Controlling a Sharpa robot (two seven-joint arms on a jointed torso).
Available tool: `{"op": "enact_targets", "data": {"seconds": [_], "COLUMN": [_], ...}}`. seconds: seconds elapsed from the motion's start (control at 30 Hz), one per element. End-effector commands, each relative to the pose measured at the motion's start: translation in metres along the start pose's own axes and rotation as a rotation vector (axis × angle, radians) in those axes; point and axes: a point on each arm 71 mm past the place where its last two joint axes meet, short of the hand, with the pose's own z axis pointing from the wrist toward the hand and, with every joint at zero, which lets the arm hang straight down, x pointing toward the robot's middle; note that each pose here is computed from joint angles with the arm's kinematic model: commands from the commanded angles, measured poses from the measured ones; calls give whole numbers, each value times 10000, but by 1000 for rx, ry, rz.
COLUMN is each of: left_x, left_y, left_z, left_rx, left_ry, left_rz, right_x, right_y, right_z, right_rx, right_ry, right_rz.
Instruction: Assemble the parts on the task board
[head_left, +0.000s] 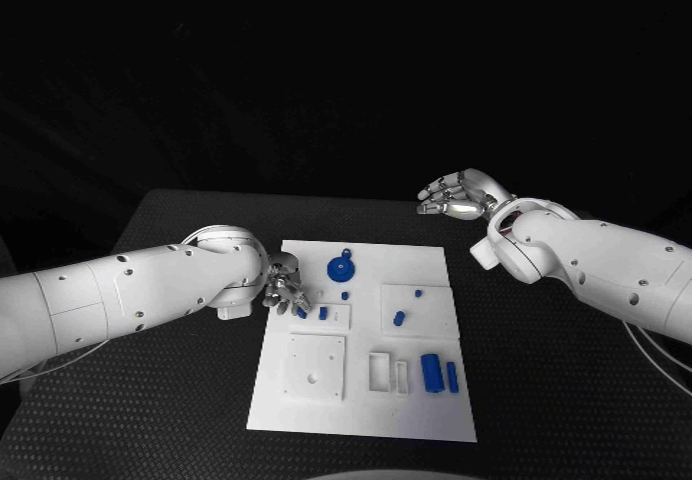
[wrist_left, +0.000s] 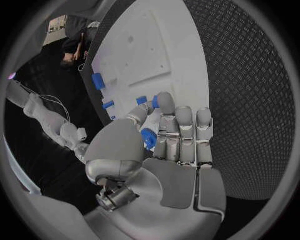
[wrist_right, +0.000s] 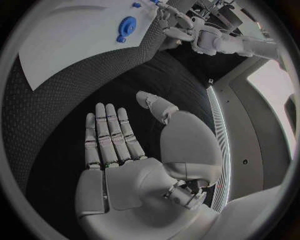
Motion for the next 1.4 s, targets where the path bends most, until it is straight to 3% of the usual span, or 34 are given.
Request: {"op": "enact_targets", "data": {"seconds": [0.03,0.6,1.13,1.4], "left_x": [12,75,132,151], "left_y": [-18,0,-75,-75], "left_z": [3,40,81,85], "left_rx": [9,-2,10,4], "left_ry": [8,20,31,51], "left_rz": [-2,2,-3,5], "right_x": [13,11,18,11], "right_y": [12,8,11,6], "right_z": [0,-1,0,-5], "right_rx": [-13,-12,-13,-12], "right_ry": [10,11,13,12], "right_rz": [3,2,1,1]}}
